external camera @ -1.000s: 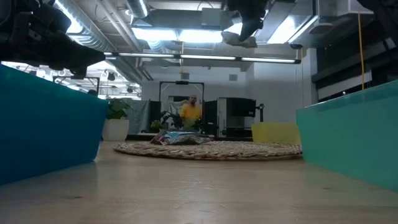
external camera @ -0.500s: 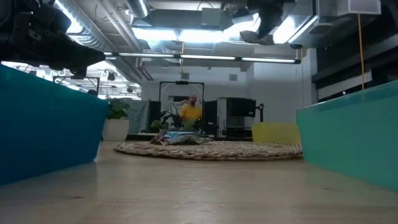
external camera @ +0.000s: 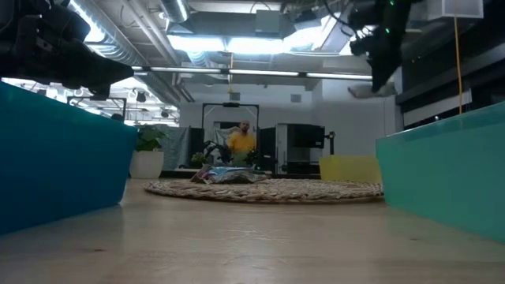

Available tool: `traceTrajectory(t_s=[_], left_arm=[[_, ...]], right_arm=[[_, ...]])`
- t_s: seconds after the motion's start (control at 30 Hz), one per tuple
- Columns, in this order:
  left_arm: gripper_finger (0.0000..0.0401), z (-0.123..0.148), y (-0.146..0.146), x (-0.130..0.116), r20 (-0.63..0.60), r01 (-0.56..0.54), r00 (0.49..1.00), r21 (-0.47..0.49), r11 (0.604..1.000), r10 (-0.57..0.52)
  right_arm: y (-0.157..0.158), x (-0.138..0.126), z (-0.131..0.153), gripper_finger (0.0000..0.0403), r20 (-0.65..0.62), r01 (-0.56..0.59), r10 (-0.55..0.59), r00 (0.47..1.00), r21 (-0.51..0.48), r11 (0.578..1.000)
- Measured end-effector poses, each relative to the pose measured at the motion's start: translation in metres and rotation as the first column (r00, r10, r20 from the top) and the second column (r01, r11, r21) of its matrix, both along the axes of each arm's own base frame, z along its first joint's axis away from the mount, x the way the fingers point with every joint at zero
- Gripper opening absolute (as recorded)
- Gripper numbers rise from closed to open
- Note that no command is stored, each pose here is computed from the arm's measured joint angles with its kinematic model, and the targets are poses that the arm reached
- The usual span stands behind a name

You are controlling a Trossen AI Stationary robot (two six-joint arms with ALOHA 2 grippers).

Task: Pick and place Granola Bars by type
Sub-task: Put the yellow granola bar into the yellow bin

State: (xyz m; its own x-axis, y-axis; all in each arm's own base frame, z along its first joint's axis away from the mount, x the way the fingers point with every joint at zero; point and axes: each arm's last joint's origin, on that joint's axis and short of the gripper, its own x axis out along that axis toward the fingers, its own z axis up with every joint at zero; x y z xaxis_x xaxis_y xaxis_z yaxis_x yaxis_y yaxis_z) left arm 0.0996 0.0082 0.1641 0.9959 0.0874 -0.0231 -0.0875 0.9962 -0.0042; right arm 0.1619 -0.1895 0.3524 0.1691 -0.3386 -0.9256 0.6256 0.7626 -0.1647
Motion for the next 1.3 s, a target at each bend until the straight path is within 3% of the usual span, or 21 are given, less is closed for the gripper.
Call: traceTrajectory(t_s=[0.5,0.73,0.9,1.3], left_arm=[[0.0031,0.000,0.000,0.000,0.000,0.000,1.000,0.000,1.000,0.000],[0.0031,0.000,0.000,0.000,0.000,0.000,1.000,0.000,1.000,0.000],[0.0031,0.000,0.000,0.000,0.000,0.000,1.000,0.000,1.000,0.000],[0.0031,0.000,0.000,0.000,0.000,0.000,1.000,0.000,1.000,0.000]], right_arm=[[0.003,-0.011,-0.107,0.0062,0.066,0.120,-0.120,0.991,0.015,0.993],[-0.012,-0.023,-0.120,0.0062,0.135,0.259,-0.257,0.957,0.005,0.966],[-0.025,-0.029,-0.132,0.0062,0.127,0.297,-0.302,0.945,0.054,0.953],[-0.043,-0.025,-0.160,0.0062,0.073,0.309,-0.316,0.946,0.096,0.946]])
